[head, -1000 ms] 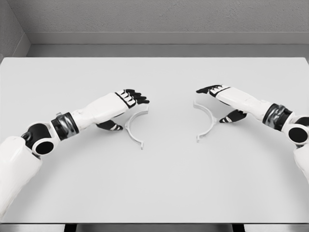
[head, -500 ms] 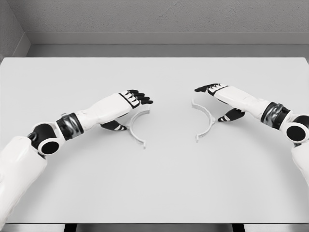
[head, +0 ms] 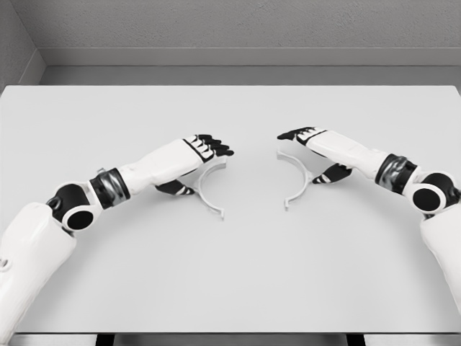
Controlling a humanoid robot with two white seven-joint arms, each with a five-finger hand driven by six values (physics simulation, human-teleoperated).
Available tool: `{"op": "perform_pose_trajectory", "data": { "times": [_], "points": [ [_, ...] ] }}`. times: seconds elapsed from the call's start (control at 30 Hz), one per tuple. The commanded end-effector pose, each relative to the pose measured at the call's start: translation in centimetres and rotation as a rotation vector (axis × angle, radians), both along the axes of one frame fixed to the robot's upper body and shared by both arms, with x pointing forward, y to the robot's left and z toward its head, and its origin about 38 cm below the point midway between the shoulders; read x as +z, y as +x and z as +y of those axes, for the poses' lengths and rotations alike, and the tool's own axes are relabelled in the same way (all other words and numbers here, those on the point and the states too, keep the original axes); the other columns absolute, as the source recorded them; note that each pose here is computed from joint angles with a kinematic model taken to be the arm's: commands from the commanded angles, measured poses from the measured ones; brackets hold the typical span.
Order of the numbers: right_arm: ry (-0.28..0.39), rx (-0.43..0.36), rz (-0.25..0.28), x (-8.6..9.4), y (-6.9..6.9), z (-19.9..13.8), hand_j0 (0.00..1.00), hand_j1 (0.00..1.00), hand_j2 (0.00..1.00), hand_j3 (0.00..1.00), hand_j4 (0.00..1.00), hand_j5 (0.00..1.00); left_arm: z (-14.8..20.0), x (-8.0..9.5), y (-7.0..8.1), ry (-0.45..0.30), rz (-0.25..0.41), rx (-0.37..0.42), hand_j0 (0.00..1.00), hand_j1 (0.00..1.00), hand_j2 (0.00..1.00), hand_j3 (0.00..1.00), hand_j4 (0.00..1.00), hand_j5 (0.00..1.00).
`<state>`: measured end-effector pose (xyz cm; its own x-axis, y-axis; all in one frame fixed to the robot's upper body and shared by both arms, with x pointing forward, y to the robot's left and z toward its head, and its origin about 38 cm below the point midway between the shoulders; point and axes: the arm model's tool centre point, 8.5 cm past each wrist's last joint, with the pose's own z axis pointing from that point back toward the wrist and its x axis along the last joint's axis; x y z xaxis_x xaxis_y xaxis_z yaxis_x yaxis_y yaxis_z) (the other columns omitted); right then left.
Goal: Assemble PVC drainage pipe clamps
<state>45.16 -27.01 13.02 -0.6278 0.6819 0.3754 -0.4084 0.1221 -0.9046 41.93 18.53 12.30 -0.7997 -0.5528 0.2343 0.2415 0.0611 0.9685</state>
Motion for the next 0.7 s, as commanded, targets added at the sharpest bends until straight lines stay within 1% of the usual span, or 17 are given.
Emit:
{"op": "perform_pose_trajectory", "data": {
  "times": [0.0,0.2,0.27,0.3,0.37,0.53,0.67],
  "points": [
    [0.007,0.002,0.005,-0.1,0.0,0.2,1.0,1.0,1.0,1.0,1.0,1.0,-0.2,0.2,0.0,-0.01,0.0,-0.002,1.0,1.0,1.0,1.0,1.0,1.0],
    [0.005,-0.005,0.002,0.1,0.1,-0.2,1.0,1.0,1.0,1.0,1.0,1.0,-1.1,0.2,-0.1,-0.016,0.008,-0.016,1.0,1.0,1.0,1.0,1.0,1.0],
    [0.001,-0.008,-0.007,0.6,0.4,-0.4,1.0,1.0,1.0,1.0,1.0,1.0,-1.4,0.2,-0.1,-0.025,0.008,-0.019,1.0,1.0,1.0,1.0,1.0,1.0],
    [0.002,-0.017,0.003,0.3,0.5,-0.6,1.0,1.0,1.0,1.0,1.0,1.0,-1.4,0.2,-0.1,-0.025,0.008,-0.019,1.0,1.0,1.0,1.0,1.0,1.0],
    [0.0,-0.03,0.011,0.3,1.0,-1.0,1.0,1.0,1.0,1.0,1.0,1.0,-1.6,0.2,-0.2,-0.029,0.007,-0.022,1.0,1.0,1.0,1.0,1.0,1.0],
    [0.002,-0.035,0.018,0.2,1.5,-1.0,1.0,1.0,1.0,1.0,1.0,1.0,-2.0,0.3,-0.2,-0.034,0.007,-0.029,1.0,1.0,1.0,1.0,1.0,1.0],
    [0.002,-0.032,0.019,0.2,1.5,-0.9,1.0,1.0,1.0,1.0,1.0,1.0,-2.1,0.3,-0.2,-0.035,0.01,-0.027,1.0,1.0,1.0,1.0,1.0,1.0]
  ]
}}
